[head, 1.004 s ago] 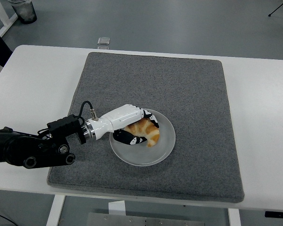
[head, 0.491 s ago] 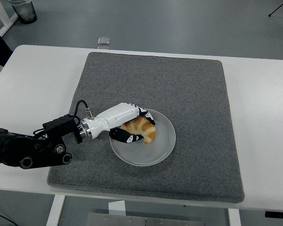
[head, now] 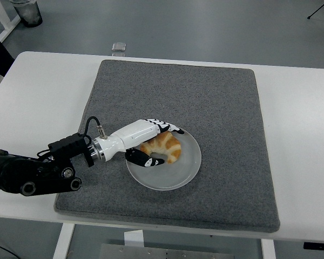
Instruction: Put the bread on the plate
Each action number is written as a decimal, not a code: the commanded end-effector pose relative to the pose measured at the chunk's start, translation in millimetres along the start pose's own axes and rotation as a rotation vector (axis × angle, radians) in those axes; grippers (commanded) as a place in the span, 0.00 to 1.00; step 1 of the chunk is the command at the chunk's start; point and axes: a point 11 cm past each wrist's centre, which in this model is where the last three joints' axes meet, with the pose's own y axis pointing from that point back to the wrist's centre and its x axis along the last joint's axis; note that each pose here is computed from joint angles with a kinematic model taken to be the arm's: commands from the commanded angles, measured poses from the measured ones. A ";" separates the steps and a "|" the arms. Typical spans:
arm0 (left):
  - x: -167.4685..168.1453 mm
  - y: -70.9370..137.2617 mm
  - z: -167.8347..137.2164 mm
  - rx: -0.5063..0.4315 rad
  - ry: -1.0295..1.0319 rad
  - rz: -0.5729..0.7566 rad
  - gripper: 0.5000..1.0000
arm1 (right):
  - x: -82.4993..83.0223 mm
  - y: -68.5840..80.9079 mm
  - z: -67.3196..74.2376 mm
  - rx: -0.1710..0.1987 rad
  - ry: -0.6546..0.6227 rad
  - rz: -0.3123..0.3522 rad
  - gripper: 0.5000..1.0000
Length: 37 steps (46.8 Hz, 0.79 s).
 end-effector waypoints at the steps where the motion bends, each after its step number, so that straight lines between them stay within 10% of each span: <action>1: -0.4 -0.4 0.7 -0.001 0.003 0.000 0.94 | 0.5 0.0 -0.1 0.000 0.000 0.001 0.91; 37: 115.9 -40.2 1.8 0.050 0.392 0.246 0.99 | -0.1 0.0 0.0 0.000 0.000 0.000 0.90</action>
